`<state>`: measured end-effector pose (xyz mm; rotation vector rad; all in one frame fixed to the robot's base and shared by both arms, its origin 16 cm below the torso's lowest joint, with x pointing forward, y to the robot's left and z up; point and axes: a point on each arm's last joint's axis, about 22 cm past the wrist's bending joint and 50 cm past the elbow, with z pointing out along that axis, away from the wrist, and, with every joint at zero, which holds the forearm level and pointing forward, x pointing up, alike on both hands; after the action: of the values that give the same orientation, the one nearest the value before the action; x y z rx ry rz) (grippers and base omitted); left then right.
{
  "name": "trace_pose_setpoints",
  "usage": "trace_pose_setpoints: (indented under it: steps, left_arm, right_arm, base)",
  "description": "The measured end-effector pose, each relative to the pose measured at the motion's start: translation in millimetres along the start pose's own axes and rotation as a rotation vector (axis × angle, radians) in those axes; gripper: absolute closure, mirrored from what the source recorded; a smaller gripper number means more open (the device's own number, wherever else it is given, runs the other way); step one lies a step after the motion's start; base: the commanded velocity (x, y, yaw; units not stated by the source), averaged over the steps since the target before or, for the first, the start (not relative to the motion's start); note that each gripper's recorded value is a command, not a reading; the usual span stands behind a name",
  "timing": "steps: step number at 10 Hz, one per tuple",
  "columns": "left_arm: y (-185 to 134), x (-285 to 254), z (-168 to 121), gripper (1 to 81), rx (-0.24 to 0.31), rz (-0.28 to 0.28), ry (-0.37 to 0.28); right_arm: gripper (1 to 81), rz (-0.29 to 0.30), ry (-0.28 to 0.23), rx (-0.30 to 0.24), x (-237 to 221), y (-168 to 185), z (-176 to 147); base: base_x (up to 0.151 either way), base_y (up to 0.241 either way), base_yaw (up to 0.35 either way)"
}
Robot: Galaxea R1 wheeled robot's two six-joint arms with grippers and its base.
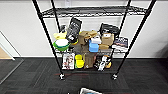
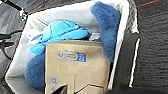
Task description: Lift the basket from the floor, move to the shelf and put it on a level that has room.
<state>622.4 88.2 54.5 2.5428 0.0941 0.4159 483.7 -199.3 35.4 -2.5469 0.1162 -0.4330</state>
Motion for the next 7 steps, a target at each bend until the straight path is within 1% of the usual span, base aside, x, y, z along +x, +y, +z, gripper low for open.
trace_pose_setpoints:
  steps: [1, 2, 3, 4, 7]
  left_arm:
    - [-7.7, -4.0, -3.7, 81.1, 0.008, 0.04, -0.015]
    - [-15.6, -12.3, -7.2, 81.1, 0.015, 0.036, -0.033]
    - [-14.1, -20.9, -9.3, 81.1, 0.002, 0.032, -0.05]
    - [-7.9, -22.3, -11.3, 81.1, -0.018, 0.034, -0.054]
    - [-12.6, -27.2, -16.2, 81.1, -0.02, 0.019, -0.065]
  right_arm:
    - [81.1, 0.0, -0.001, -0.002, 0.0, 0.9, -0.2]
    - [81.1, 0.008, -0.005, -0.012, -0.8, 5.8, -1.1]
    - [81.1, 0.0, -0.007, -0.017, -2.3, 9.2, -2.2]
    - [81.1, 0.001, -0.008, -0.017, -3.1, 9.0, -2.1]
    - [81.1, 0.005, -0.008, -0.02, -2.7, 10.9, -3.1]
  base:
    - [0.0, 0.0, 0.0]
    - [0.0, 0.0, 0.0]
    - [0.0, 0.0, 0.0]
    - [0.0, 0.0, 0.0]
    - [0.0, 0.0, 0.0]
